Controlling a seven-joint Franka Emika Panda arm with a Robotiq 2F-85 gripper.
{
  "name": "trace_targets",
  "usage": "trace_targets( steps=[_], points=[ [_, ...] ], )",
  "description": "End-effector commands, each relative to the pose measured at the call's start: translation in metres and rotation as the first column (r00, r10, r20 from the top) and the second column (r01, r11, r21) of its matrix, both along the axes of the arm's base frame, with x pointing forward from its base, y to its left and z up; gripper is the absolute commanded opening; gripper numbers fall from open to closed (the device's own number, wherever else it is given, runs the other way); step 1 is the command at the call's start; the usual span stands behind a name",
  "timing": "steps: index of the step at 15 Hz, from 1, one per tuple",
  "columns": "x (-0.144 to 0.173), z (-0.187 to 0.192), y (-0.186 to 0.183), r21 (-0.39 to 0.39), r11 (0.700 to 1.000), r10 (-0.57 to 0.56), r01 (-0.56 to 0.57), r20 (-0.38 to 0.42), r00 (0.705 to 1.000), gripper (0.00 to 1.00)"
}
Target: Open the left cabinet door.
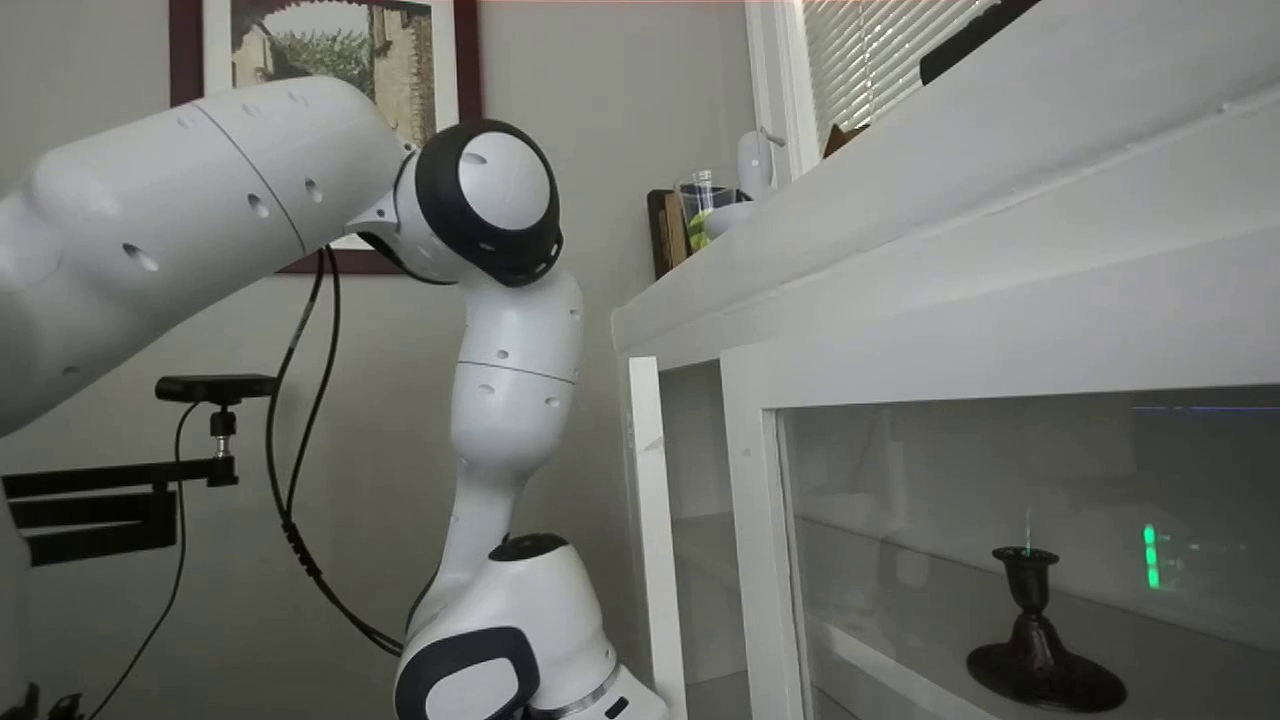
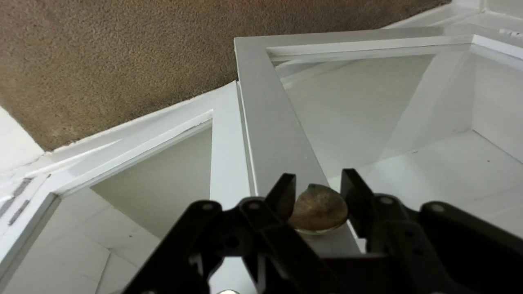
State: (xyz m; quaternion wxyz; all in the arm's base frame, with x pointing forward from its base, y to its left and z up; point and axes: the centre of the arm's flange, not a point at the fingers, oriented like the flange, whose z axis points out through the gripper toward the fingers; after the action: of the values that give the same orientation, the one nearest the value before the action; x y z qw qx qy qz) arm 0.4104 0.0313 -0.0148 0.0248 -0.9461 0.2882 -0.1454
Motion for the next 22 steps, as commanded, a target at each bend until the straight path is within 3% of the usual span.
trace_targets(
  steps=[1, 2, 7, 8, 10, 12, 13, 16, 20, 22],
  points=[
    [0.006, 0.004, 0.068, 0.085, 0.996, -0.04, 0.031, 0.109, 0.993, 0.35],
    [0.002, 0.004, 0.075, 0.089, 0.995, -0.048, 0.036, 0.138, 0.989, 0.1],
    [-0.017, 0.009, 0.101, 0.09, 0.994, -0.069, 0.054, 0.172, 0.983, 0.1],
    [-0.022, 0.011, 0.104, 0.082, 0.995, -0.062, 0.049, 0.173, 0.983, 0.25],
    [-0.029, 0.013, 0.113, 0.086, 0.995, -0.066, 0.052, 0.161, 0.985, 0.21],
    [-0.036, 0.016, 0.121, 0.085, 0.995, -0.064, 0.051, 0.146, 0.987, 0.3],
    [-0.04, 0.017, 0.125, 0.085, 0.995, -0.062, 0.05, 0.14, 0.988, 0.6],
    [-0.05, 0.027, 0.141, 0.087, 0.996, -0.026, 0.015, 0.126, 0.992, 0.72],
    [-0.059, 0.036, 0.158, 0.114, 0.993, -0.009, -0.006, 0.132, 0.991, 0.99],
    [-0.06, 0.042, 0.173, 0.161, 0.987, -0.003, -0.02, 0.142, 0.99, 1.0]
  ],
)
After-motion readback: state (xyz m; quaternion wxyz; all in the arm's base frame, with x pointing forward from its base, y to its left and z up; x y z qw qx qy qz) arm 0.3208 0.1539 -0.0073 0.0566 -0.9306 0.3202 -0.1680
